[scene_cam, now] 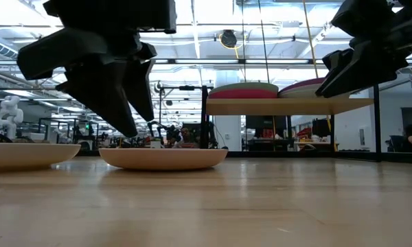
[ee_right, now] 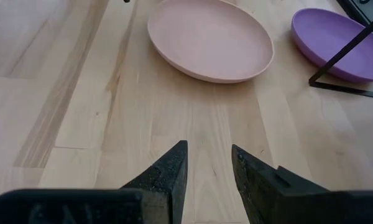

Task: Place and stack plates onto a shelf
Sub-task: Stack the light orange plate on top of the green plate on the shelf

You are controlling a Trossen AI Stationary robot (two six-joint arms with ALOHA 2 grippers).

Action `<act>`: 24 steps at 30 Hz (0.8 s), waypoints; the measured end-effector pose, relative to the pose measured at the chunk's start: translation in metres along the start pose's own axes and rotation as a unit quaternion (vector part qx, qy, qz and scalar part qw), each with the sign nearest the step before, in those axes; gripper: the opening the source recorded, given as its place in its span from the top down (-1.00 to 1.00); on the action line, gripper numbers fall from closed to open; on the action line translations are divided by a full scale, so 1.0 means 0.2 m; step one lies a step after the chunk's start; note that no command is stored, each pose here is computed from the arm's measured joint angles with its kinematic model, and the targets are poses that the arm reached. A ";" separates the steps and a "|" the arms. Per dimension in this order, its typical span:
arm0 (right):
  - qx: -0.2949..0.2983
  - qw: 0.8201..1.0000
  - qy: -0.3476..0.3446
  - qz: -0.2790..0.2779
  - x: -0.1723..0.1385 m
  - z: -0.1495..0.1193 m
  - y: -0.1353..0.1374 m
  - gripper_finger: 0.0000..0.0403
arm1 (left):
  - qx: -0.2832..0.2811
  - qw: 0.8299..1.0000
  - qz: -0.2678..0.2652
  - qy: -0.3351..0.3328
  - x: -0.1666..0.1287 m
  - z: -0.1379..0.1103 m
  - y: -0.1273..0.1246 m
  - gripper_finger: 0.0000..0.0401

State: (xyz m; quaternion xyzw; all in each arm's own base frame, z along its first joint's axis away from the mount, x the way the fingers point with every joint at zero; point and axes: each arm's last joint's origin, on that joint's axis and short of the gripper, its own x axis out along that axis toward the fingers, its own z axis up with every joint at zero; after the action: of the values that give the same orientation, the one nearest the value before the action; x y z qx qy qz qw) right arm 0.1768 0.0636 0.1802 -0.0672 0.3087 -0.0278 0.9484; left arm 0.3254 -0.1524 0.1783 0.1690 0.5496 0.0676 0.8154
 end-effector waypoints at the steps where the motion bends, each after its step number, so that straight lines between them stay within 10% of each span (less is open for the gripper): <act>1: 0.000 1.000 0.000 0.000 0.00 0.00 0.00 0.46 | 0.007 1.000 0.000 0.000 0.00 0.00 0.00 -0.49; 16: 0.012 1.000 -0.026 0.006 0.00 0.03 0.00 0.46 | 0.031 0.999 0.013 0.040 0.12 -0.11 0.03 -0.47; 24: 0.012 1.000 -0.026 0.006 0.00 0.03 0.00 0.46 | 0.041 0.999 -0.003 0.031 0.18 -0.15 0.03 -0.14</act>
State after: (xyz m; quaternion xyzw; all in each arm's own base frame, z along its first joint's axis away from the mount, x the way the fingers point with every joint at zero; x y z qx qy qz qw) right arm 0.1799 0.0650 0.1844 -0.0550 0.2843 -0.0240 0.9569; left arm 0.3119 -0.1299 0.1391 0.1981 0.5775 0.0480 0.7906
